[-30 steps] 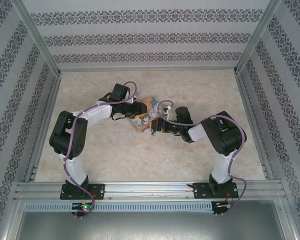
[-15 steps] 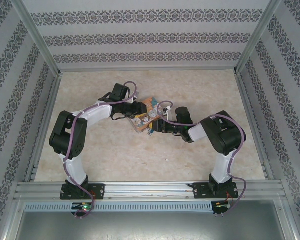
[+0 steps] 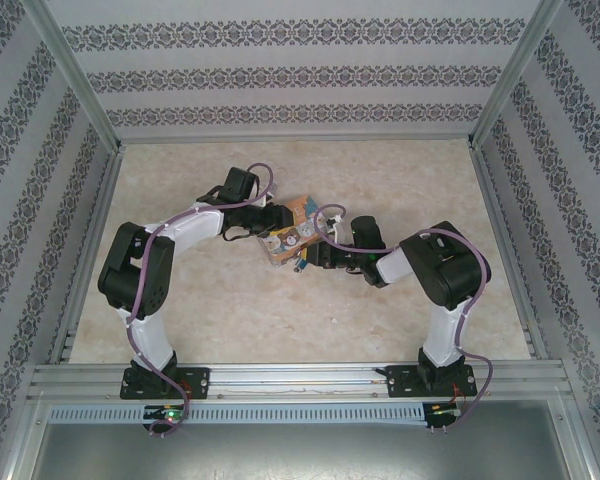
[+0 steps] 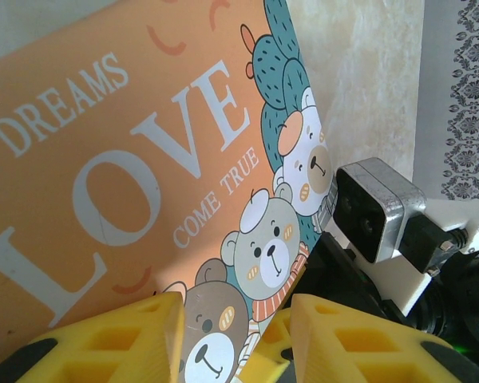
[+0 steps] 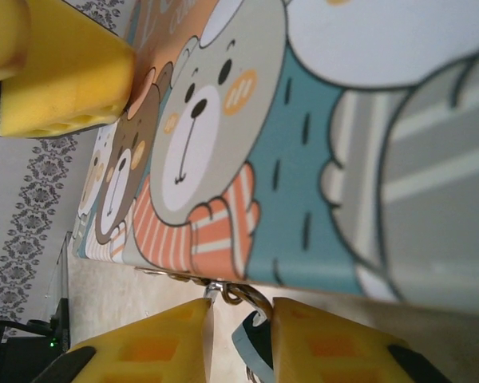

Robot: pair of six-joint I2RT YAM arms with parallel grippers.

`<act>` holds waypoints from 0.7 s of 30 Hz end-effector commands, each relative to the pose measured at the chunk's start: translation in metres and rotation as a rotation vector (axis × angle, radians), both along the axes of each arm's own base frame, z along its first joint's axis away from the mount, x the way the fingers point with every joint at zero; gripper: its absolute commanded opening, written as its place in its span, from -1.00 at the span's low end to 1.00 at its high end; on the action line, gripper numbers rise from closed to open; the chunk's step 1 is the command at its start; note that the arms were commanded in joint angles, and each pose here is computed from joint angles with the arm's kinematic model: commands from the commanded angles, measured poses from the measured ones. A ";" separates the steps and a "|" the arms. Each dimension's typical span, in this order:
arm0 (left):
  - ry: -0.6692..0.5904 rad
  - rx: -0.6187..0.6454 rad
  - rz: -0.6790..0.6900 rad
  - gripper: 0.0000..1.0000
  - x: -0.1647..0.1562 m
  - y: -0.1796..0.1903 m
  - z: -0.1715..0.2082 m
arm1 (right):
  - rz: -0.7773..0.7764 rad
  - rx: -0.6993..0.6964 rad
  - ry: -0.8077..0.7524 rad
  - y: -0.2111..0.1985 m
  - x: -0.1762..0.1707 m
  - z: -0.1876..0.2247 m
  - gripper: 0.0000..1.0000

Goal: Unlock the padlock with the key

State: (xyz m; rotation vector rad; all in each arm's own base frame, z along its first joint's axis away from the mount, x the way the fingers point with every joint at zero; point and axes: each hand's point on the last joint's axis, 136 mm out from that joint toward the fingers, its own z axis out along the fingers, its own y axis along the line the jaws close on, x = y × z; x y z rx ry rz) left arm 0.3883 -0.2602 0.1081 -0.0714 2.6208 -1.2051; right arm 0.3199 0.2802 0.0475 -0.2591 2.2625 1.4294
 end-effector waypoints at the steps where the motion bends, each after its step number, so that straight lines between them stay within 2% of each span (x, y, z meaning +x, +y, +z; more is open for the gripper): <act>1: 0.051 0.036 0.003 -0.21 -0.013 0.003 -0.018 | 0.034 0.042 -0.076 0.010 -0.001 0.012 -0.58; 12: 0.071 0.041 0.006 -0.21 -0.022 0.006 -0.027 | -0.049 0.099 -0.058 0.006 0.006 0.012 -0.94; 21: 0.088 0.035 0.025 -0.21 -0.030 0.009 -0.034 | -0.185 0.155 -0.032 -0.006 0.016 0.017 -1.00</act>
